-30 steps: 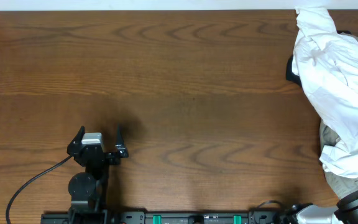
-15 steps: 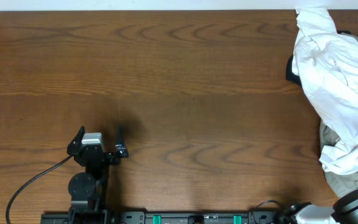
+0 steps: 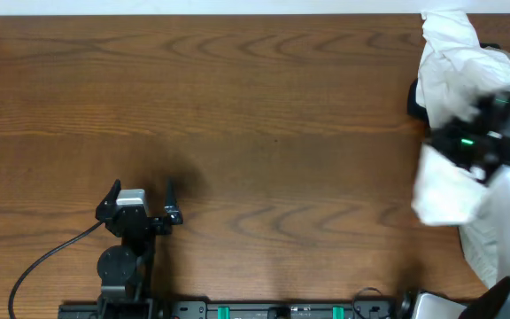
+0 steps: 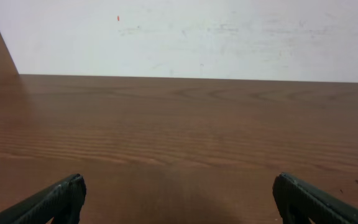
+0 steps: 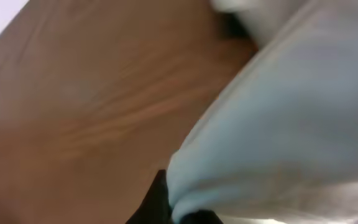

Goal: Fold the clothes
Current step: 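Pull the white shirt out of the pile toward table center with right gripper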

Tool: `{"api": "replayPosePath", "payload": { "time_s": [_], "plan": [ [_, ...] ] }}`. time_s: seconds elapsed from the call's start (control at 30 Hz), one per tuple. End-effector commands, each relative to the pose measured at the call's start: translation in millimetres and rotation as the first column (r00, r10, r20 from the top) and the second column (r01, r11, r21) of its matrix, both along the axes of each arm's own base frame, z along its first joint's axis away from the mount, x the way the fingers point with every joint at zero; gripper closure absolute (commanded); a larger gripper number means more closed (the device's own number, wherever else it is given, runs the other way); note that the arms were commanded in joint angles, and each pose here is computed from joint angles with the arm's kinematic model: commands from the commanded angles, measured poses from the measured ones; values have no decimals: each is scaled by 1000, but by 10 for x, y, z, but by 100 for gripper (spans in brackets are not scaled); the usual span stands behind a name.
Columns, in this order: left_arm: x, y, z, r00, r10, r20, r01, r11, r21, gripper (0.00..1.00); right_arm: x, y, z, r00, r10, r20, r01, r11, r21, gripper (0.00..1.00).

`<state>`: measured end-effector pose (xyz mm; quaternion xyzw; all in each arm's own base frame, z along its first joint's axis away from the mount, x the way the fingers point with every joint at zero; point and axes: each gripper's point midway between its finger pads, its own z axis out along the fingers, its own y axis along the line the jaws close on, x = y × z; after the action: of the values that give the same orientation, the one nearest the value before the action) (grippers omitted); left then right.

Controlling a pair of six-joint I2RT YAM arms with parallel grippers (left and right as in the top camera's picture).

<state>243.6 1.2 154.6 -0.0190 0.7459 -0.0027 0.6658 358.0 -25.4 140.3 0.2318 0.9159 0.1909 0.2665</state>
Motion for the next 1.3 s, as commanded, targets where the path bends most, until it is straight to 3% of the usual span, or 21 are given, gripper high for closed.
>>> {"api": "replayPosePath", "payload": {
  "time_s": [0.0, 0.3, 0.63, 0.87, 0.97, 1.2, 1.27],
  "plan": [
    [1, 32, -180, 999, 15, -41, -14, 1000, 17, 2, 74, 609, 57, 996, 88, 7, -88, 995, 36, 99],
    [1, 32, -180, 999, 15, -41, -14, 1000, 17, 2, -33, 2201, -23, 946, 320, 57, -321, 947, 19, 97],
    [1, 32, -180, 999, 15, -41, -14, 1000, 17, 2, -245, 3335, -569, 890, 452, 54, -455, 885, 101, 94],
    [1, 32, -180, 999, 15, -41, -14, 1000, 17, 2, -418, 3788, -741, 853, 515, 81, -522, 840, 152, 94],
    [1, 32, -180, 999, 15, -41, -14, 1000, 17, 2, -453, 3865, -708, 842, 531, 102, -540, 827, 154, 78],
    [1, 32, -180, 999, 15, -41, -14, 1000, 17, 2, -285, 3723, -407, 808, 558, 187, -579, 811, 81, 70],
    [1, 32, -180, 999, 15, -41, -14, 1000, 17, 2, -183, 3562, -196, 810, 548, 208, -567, 823, 36, 62]
  ]
}}
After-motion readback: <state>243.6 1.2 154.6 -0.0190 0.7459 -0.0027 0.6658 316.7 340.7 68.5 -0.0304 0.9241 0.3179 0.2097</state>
